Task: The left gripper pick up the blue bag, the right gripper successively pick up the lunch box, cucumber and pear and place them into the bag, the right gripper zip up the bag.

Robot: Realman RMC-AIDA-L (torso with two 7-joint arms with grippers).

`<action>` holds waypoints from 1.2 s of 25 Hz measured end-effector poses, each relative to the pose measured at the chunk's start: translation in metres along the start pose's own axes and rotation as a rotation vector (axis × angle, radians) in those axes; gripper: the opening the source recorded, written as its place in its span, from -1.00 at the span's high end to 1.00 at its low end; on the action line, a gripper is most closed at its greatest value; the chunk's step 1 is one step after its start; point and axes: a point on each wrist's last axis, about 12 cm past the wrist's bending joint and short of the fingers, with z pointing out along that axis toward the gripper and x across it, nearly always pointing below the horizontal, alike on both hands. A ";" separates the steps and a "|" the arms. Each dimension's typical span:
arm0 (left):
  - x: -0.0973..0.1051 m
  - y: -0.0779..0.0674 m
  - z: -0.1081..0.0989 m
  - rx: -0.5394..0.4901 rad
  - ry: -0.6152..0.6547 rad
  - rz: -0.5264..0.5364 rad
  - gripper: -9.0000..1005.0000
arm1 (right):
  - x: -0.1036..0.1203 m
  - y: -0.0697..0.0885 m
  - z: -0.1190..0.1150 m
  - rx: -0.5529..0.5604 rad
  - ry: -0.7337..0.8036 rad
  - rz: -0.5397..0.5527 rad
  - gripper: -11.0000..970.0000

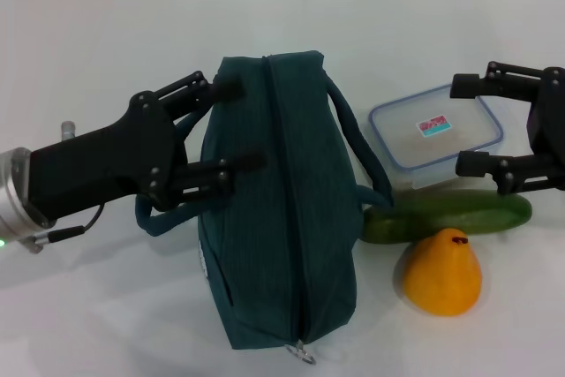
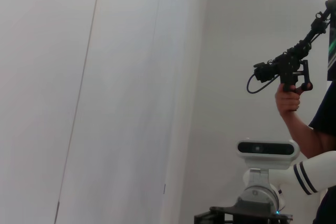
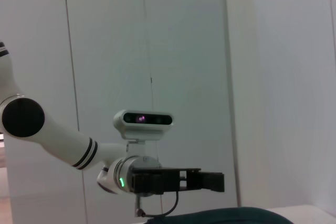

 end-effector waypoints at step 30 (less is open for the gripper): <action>-0.021 0.023 -0.008 -0.128 0.198 -0.266 -0.59 | 0.002 0.005 0.007 0.003 -0.033 -0.002 -0.80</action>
